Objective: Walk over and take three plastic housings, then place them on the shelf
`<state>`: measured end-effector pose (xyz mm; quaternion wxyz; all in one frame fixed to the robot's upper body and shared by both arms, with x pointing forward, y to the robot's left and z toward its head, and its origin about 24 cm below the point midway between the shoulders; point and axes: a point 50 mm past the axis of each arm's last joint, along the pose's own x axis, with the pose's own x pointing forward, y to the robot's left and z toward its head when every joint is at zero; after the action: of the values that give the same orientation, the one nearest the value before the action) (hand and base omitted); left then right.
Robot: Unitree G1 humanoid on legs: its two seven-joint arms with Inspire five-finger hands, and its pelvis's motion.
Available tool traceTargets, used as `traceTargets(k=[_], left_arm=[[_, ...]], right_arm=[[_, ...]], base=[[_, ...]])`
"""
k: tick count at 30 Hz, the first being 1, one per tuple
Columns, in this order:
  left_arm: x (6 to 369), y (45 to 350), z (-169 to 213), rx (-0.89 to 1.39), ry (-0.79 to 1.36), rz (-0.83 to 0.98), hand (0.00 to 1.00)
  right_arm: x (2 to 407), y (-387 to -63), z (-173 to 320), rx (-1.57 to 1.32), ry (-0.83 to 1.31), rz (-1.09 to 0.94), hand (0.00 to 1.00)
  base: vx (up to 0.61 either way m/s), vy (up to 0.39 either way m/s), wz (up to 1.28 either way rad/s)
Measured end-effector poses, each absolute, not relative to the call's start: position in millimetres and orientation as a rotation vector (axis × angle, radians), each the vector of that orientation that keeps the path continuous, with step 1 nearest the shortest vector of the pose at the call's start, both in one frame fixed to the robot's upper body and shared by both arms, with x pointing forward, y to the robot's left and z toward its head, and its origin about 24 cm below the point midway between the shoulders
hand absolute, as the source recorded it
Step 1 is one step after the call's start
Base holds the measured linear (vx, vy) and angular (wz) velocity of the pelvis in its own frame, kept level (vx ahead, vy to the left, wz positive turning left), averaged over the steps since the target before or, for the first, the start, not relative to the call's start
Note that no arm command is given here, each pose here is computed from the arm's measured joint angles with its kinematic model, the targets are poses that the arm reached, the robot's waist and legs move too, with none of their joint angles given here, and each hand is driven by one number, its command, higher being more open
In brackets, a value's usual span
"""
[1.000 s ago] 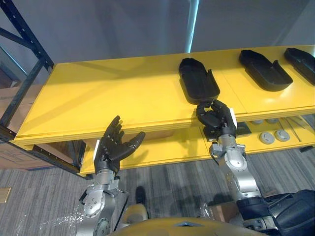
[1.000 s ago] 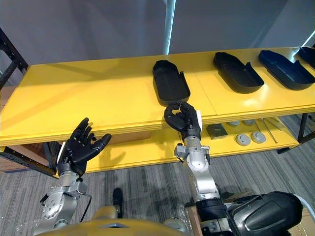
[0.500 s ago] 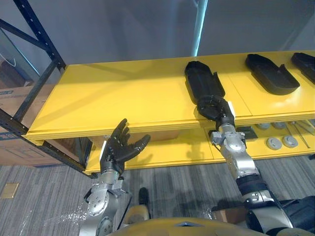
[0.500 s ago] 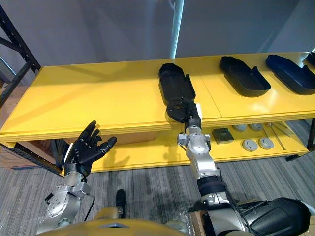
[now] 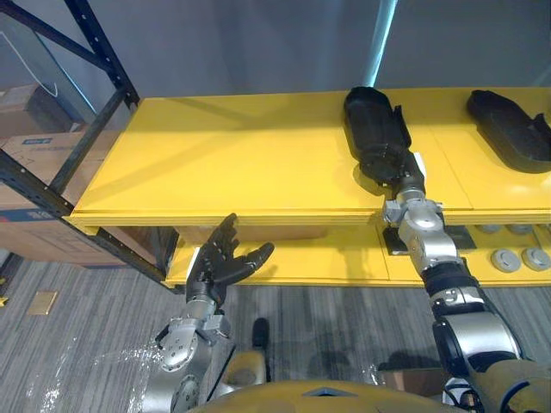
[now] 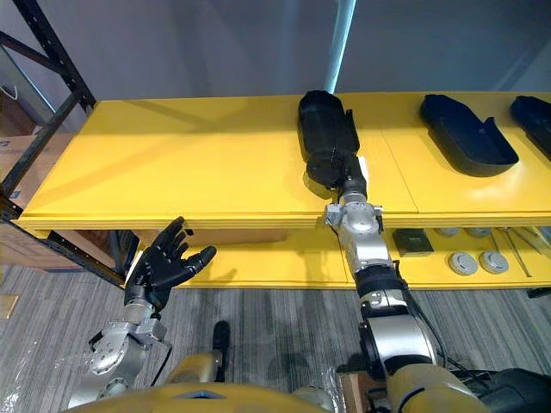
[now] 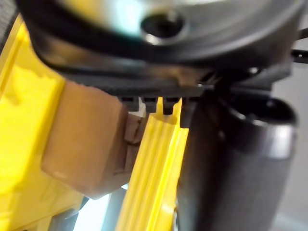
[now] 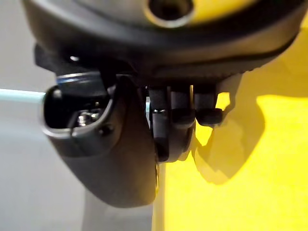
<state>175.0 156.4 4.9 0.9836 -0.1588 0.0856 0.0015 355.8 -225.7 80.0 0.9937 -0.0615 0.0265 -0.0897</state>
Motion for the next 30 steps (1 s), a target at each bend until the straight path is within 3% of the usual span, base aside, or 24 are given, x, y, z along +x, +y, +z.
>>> traceTargets(k=[8,12,17,18,30], left_arm=[[176,156,6,-0.321,0.166,0.000,1.00],[169,164,4,-0.323,0.169,0.047,1.00],[156,175,0,-0.333,0.180,0.146,1.00],[152,177,0,-0.332,0.179,0.168,1.00],[138,171,4,-0.327,0.190,0.143,1.00]], right_arm=[[352,-222,90,-0.123,-0.008,-0.182,0.00],[313,-205,96,-0.065,-0.141,-0.147,0.00],[258,-193,77,0.017,-0.139,-0.142,0.00],[248,-193,75,0.030,-0.136,-0.152,1.00],[202,-209,58,0.058,-0.114,-0.377,1.00]], base=[[-0.03,-0.043,0.01],[0.01,-0.022,-0.11],[0.02,-0.030,-0.25],[0.01,-0.030,-0.23],[-0.02,-0.017,-0.25]])
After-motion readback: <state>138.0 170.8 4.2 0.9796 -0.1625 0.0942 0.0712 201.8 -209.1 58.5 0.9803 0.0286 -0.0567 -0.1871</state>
